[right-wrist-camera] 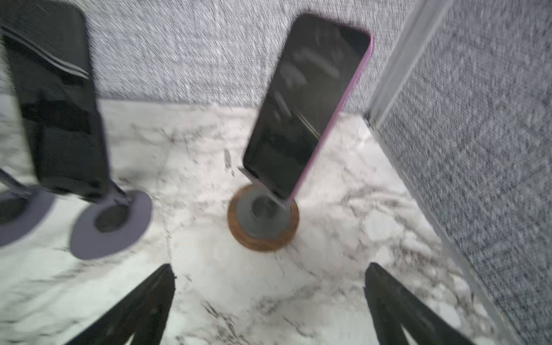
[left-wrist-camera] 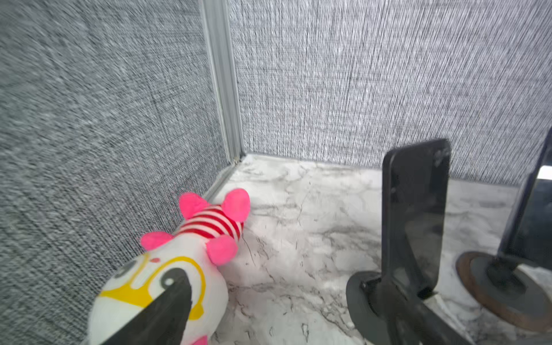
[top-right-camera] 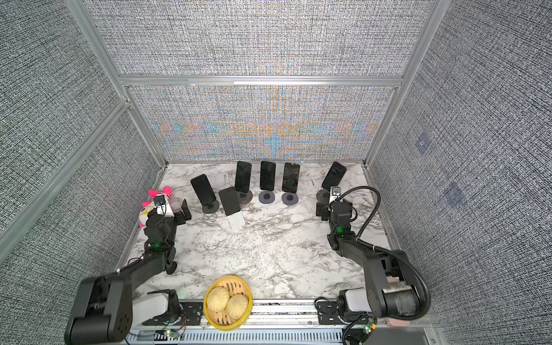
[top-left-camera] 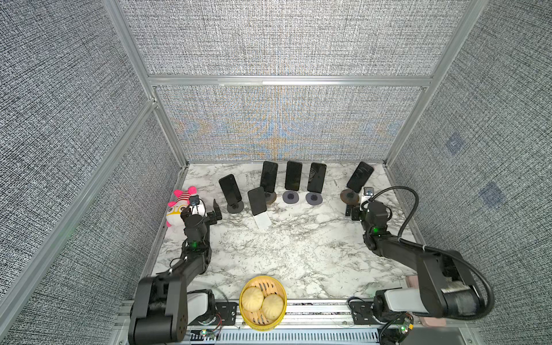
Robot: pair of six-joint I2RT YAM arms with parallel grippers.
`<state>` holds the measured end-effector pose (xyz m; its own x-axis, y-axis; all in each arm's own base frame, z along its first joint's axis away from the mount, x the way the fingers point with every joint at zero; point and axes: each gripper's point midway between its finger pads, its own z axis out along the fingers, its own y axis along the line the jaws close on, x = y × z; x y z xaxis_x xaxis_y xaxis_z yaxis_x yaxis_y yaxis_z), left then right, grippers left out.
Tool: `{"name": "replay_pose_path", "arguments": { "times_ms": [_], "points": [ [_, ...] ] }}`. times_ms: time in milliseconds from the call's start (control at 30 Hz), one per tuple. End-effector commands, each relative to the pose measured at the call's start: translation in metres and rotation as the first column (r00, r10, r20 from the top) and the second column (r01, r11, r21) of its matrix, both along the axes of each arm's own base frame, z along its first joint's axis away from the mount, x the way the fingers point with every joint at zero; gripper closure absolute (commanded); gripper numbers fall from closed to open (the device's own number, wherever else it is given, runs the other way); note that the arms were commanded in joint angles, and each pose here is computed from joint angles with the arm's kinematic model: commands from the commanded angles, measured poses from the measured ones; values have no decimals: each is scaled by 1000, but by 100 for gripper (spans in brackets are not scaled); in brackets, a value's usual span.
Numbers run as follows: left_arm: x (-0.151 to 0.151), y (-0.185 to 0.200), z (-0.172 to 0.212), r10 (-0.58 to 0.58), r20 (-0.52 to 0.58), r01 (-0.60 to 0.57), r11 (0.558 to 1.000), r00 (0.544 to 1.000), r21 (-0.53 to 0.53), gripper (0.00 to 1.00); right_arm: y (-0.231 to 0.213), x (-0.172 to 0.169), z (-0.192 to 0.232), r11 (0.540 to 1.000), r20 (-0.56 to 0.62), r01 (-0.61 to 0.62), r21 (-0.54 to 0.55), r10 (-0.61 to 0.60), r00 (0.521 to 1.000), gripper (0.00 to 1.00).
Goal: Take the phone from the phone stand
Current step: 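Raise both arms from rest toward the row of phone stands, then reach the right gripper to the grey phone on the white stand and grasp it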
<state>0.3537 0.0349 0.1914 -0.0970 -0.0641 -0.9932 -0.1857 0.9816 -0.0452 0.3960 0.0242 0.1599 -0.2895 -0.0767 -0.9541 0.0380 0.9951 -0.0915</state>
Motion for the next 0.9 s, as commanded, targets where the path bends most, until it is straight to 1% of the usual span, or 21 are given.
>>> {"name": "replay_pose_path", "arguments": {
  "times_ms": [0, 67, 133, 167, 233, 300, 367, 433, 533, 633, 733, 800, 867],
  "points": [
    [-25, 10, 3, 78, -85, -87, 990, 993, -114, 1, 20, -20, -5, 999, -129, -40, -18, 37, 991, 1],
    [-40, 13, 20, 110, -95, -127, 971, 989, -202, 2, 48, -27, 8, 995, -137, -98, -28, 93, 986, 2],
    [-51, 13, 32, 126, -149, -162, 951, 981, -263, 3, 79, -33, 17, 987, -166, -159, -21, 153, 974, 2],
    [-54, 9, 40, 105, -180, -153, 949, 978, -277, 3, 96, -35, 22, 982, -182, -188, -14, 182, 966, 2],
    [-54, -2, 57, 44, -223, -108, 952, 974, -285, 3, 132, -39, 29, 964, -198, -266, -8, 259, 945, 1],
    [-53, -13, 76, -16, -254, -56, 960, 967, -275, 3, 170, -43, 33, 936, -210, -351, 13, 346, 914, 1],
    [-50, -21, 95, -68, -273, -5, 966, 960, -257, 3, 210, -46, 35, 903, -217, -428, 21, 422, 880, 1],
    [-45, -26, 104, -106, -287, 39, 972, 952, -230, 3, 248, -51, 34, 869, -215, -495, 15, 486, 847, 1],
    [-33, -35, 103, -167, -336, 103, 974, 927, -202, 2, 299, -53, 38, 823, -182, -567, 35, 563, 806, 1],
    [-16, -43, 94, -214, -360, 144, 967, 908, -212, 1, 333, -55, 33, 794, -155, -605, 53, 605, 781, 1],
    [-3, -47, 85, -248, -339, 160, 950, 907, -267, 1, 359, -55, 34, 771, -102, -630, 94, 636, 764, 1],
    [-2, -45, 81, -255, -331, 156, 942, 909, -297, 2, 372, -53, 32, 759, -83, -640, 124, 650, 755, 1],
    [-4, -41, 81, -242, -322, 145, 944, 915, -295, 2, 385, -49, 30, 747, -62, -648, 149, 661, 748, 1]
  ]
}}
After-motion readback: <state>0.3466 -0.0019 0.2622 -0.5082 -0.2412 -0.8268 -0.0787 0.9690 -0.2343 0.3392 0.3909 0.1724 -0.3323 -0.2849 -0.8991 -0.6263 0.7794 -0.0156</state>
